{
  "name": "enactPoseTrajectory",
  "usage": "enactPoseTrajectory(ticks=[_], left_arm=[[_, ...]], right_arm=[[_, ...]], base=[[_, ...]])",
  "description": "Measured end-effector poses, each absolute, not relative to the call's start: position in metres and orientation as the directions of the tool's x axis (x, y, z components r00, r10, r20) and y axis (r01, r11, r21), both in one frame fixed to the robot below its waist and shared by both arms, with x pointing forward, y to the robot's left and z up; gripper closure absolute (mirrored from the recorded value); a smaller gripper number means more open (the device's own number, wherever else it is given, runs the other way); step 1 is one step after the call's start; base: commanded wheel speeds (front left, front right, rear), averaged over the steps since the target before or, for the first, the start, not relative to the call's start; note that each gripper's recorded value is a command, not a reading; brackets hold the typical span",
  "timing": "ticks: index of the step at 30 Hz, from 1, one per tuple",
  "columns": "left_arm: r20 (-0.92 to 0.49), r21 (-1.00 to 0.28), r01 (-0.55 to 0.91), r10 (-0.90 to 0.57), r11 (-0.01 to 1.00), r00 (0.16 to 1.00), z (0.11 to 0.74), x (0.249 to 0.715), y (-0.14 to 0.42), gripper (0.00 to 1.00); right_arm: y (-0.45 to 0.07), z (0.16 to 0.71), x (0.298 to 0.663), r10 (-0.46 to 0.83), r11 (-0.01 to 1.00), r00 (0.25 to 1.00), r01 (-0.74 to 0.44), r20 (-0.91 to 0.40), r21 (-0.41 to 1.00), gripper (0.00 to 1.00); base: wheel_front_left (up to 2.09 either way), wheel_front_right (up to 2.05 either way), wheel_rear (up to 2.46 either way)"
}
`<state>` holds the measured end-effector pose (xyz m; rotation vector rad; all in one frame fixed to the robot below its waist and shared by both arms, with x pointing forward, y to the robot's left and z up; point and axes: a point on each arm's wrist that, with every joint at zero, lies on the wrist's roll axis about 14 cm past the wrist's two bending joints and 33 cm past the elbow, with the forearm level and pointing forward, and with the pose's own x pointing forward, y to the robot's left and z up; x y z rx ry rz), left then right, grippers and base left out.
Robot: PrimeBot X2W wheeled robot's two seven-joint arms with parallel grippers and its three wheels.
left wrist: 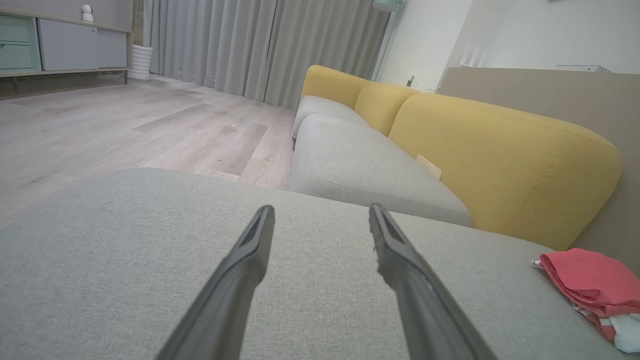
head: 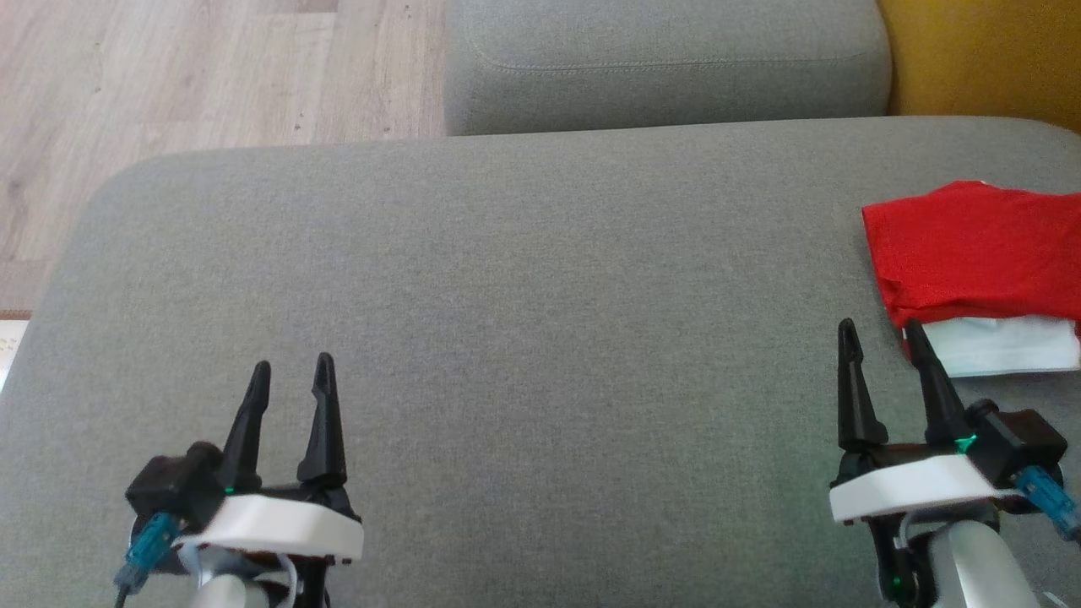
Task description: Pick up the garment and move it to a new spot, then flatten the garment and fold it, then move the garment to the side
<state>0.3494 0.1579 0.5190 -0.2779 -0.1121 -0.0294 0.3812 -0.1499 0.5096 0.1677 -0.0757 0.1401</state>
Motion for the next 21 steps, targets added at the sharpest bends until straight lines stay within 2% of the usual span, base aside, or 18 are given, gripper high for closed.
enactPoseTrajectory(ticks=[5, 6, 12, 21], left_arm=[[0.107, -0.297, 0.035, -0.003, 0.954, 0.994, 0.517, 0.350, 0.161, 0.00], [0.104, -0.298, 0.034, -0.003, 0.954, 0.995, 0.516, 0.350, 0.161, 1.00], [-0.071, -0.312, -0.027, 0.004, 0.950, 0.997, 0.462, 0.327, 0.162, 1.00], [-0.090, -0.396, -0.049, 0.015, 0.917, 0.996, 0.460, 0.330, 0.164, 1.00]], right_arm=[[-0.150, 0.510, 0.381, 0.132, 0.976, 0.987, -0.145, 0.087, 0.161, 0.00], [-0.150, 0.509, 0.381, 0.132, 0.976, 0.988, -0.144, 0.084, 0.161, 1.00], [-0.155, 0.454, 0.356, 0.117, 0.977, 0.989, -0.098, -0.090, 0.192, 1.00], [-0.161, 0.455, 0.357, 0.088, 0.957, 0.992, -0.058, -0.094, 0.283, 1.00]], base=[[0.00, 0.00, 0.00], [0.00, 0.00, 0.00], [0.00, 0.00, 0.00], [0.00, 0.00, 0.00]])
